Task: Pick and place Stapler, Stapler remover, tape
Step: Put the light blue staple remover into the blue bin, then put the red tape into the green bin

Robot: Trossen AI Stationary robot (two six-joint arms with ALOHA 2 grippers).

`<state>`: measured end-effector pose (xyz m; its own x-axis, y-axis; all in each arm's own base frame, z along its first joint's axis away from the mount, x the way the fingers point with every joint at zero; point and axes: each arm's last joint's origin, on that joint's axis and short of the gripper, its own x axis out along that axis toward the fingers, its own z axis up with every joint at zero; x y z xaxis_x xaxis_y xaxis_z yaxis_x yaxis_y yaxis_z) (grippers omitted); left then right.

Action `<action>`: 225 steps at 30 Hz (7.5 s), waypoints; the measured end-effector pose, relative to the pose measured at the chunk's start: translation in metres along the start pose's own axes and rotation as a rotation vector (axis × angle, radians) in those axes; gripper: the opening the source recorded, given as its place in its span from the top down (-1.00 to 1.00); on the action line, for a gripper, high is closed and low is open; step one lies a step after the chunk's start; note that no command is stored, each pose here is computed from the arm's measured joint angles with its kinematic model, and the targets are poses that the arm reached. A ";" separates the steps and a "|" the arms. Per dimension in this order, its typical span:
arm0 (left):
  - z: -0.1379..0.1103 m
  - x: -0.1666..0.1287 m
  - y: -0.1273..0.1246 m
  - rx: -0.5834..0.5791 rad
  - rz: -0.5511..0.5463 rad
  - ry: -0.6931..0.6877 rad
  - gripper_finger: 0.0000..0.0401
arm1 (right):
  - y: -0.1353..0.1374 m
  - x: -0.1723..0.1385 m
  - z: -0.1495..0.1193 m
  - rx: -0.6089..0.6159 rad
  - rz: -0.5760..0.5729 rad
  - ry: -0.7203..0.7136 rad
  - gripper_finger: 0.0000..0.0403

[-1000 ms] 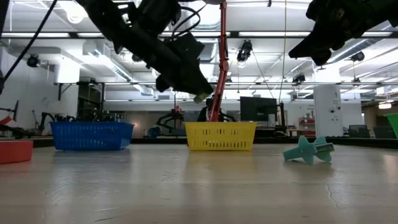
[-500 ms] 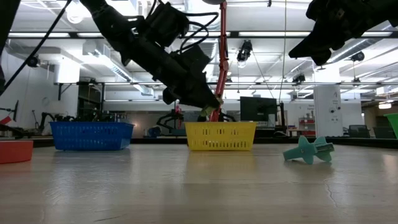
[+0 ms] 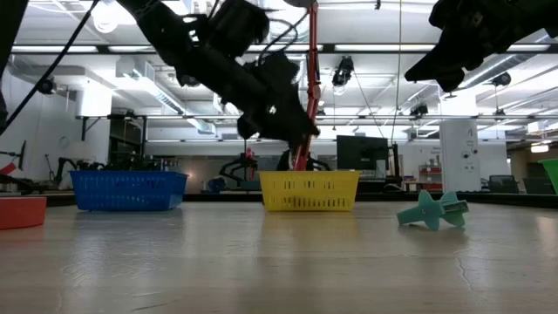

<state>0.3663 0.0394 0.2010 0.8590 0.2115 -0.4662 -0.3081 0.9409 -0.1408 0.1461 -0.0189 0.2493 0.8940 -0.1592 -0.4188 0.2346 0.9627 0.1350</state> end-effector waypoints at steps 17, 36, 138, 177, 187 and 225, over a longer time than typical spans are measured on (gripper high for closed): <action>-0.005 -0.018 -0.078 0.404 -0.405 -0.060 -0.03 | 0.000 0.000 0.000 0.001 0.000 0.000 0.91; -0.009 0.026 -0.136 0.559 -0.527 0.001 0.00 | 0.000 0.000 0.000 0.000 0.000 0.000 0.91; -0.097 -0.180 0.004 0.301 0.423 0.222 0.96 | 0.000 0.000 -0.001 0.001 -0.001 0.007 0.91; -0.089 -0.183 0.002 0.086 0.368 0.107 0.27 | 0.000 0.000 -0.001 0.000 -0.001 0.007 0.91; -0.033 -0.199 -0.020 -0.024 0.134 0.023 0.27 | 0.000 0.000 -0.001 0.000 -0.001 0.007 0.91; -0.052 -0.184 -0.035 -0.148 -0.089 0.060 0.27 | 0.000 0.000 -0.001 0.002 -0.001 0.007 0.91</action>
<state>0.1973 -0.0464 0.2463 0.8609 0.1093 -0.4969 -0.2929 0.9051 -0.3084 0.1458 -0.0189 0.2487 0.8910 -0.1588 -0.4254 0.2363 0.9621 0.1358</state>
